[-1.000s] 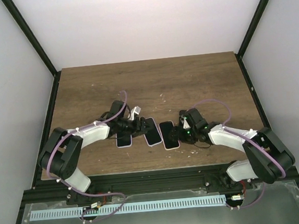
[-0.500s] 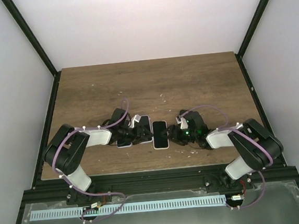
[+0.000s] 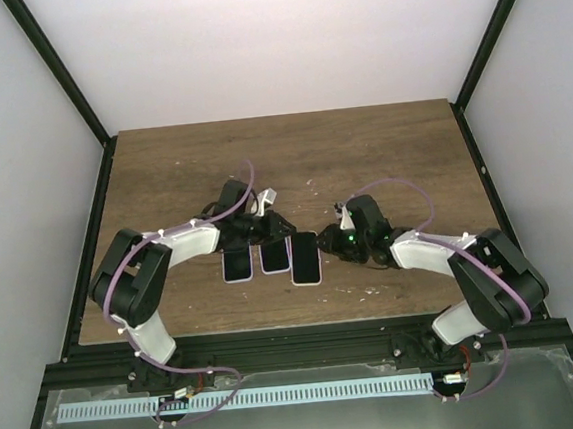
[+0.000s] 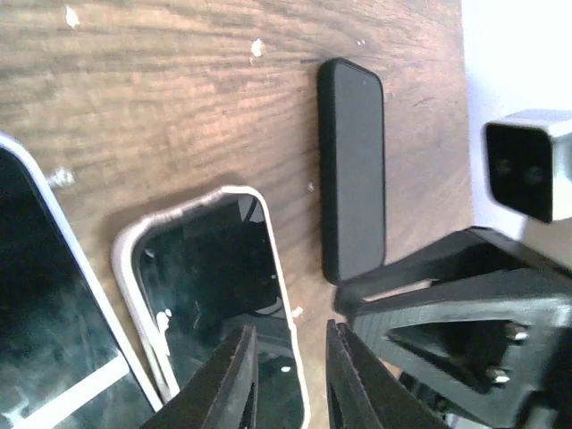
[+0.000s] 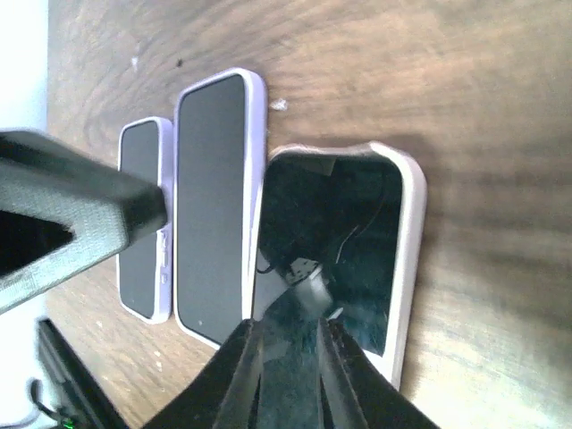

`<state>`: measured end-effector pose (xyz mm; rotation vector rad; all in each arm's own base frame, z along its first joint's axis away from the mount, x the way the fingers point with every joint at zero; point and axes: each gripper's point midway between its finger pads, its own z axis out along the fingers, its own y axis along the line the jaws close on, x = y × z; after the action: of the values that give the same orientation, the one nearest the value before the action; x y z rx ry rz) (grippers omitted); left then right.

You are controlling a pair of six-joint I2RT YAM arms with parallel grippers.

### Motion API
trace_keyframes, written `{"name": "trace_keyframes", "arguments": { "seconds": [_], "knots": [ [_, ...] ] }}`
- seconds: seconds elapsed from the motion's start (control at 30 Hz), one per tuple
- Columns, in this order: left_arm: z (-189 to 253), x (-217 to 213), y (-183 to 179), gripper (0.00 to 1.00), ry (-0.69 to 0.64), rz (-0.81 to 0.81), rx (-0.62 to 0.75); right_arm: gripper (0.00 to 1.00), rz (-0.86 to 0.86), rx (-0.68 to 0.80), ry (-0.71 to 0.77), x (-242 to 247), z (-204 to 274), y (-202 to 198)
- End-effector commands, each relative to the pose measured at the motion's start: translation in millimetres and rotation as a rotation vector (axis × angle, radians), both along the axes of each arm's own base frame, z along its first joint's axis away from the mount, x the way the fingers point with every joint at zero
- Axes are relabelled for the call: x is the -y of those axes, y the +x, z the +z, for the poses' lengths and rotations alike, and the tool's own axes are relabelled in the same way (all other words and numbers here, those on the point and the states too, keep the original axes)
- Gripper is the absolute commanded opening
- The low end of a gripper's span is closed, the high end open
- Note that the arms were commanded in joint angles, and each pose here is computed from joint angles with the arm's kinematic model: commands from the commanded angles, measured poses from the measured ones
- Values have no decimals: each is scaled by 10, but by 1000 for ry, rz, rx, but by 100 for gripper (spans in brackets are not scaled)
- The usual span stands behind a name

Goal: Put the phone into the phone case

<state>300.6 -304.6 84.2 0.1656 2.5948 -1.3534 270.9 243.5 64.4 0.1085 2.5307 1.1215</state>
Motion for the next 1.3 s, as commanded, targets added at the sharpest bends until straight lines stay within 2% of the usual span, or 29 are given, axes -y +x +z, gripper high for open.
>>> {"name": "trace_keyframes", "arguments": {
  "seconds": [0.0,0.07,0.13,0.37,0.6,0.93,1.27],
  "knots": [
    [-221,-139,108,22,74,46,-15,12,45,88,-108,-19,114,221],
    [-189,-244,163,21,48,100,-17,4,69,104,-112,-92,162,318],
    [-170,-350,201,21,41,131,-18,1,90,111,-104,-173,173,398],
    [-165,-596,182,22,49,168,-34,1,135,52,-96,-409,-22,555],
    [-165,-600,124,22,35,156,-38,1,187,-18,-102,-602,-283,514],
    [-168,-567,118,22,23,133,-45,1,135,-197,-228,-316,-930,112],
    [-145,-587,119,22,39,133,-34,1,78,-248,-361,-10,-1291,30]
  ]
}}
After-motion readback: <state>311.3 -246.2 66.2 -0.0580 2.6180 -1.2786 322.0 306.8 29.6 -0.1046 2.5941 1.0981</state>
